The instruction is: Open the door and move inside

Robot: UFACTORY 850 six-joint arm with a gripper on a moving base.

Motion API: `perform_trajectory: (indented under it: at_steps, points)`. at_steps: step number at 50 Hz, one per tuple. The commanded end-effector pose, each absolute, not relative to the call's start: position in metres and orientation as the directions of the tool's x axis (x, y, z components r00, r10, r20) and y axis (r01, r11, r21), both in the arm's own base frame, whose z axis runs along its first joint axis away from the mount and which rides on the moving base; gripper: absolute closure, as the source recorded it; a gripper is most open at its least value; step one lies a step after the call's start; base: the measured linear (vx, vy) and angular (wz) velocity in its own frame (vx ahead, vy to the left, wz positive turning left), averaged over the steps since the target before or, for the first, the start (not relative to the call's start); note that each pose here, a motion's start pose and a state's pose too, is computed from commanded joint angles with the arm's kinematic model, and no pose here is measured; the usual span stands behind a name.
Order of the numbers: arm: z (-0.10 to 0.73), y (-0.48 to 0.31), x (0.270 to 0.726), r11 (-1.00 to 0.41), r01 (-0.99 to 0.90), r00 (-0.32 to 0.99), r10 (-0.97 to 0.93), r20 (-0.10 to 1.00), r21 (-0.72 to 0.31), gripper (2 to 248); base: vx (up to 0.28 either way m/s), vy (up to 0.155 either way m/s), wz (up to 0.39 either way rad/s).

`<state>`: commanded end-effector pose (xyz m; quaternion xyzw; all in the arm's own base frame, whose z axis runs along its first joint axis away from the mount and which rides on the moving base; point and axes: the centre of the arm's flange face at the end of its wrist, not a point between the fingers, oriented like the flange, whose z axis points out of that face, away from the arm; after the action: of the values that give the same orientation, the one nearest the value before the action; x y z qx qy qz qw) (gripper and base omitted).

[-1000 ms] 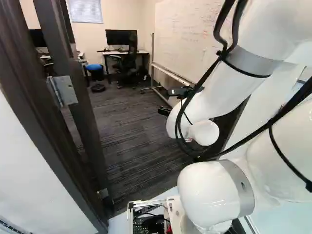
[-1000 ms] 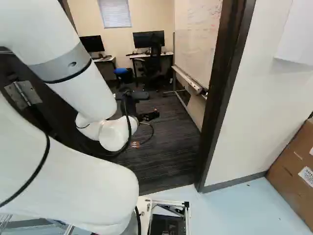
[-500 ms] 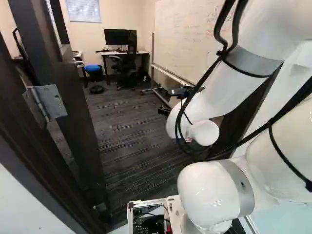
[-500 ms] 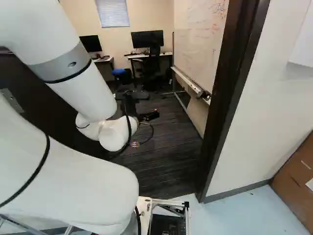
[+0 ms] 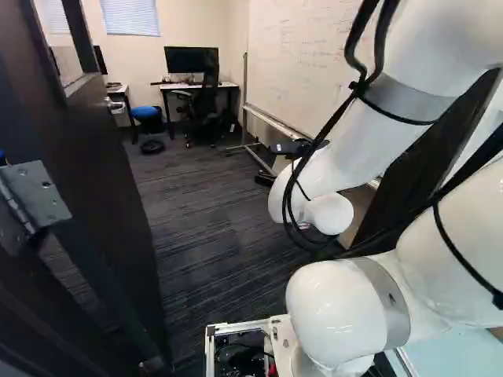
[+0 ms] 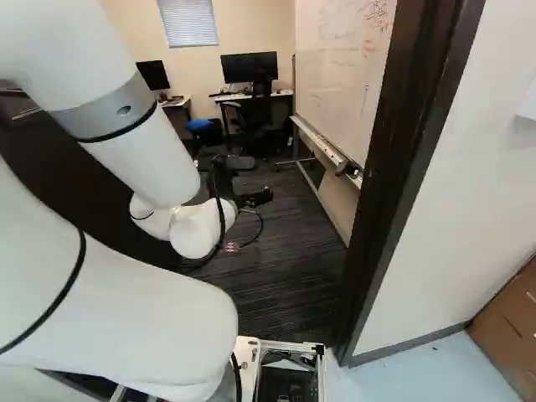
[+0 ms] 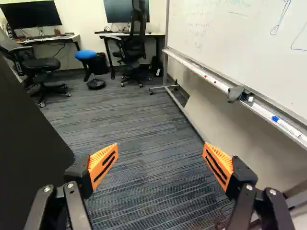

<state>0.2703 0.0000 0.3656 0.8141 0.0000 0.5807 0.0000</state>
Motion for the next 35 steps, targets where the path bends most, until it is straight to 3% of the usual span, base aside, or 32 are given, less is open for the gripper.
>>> perform_trajectory:
  at_steps: [12,35]
  points:
    - [0.3656,0.0000,0.2703,-1.000,0.000,0.326,0.000,0.946,0.000,3,0.175,-0.025,0.046]
    - [0.3656,0.0000,0.2703,-1.000,0.000,0.326,0.000,0.946,0.000,3,0.174,0.026,0.208]
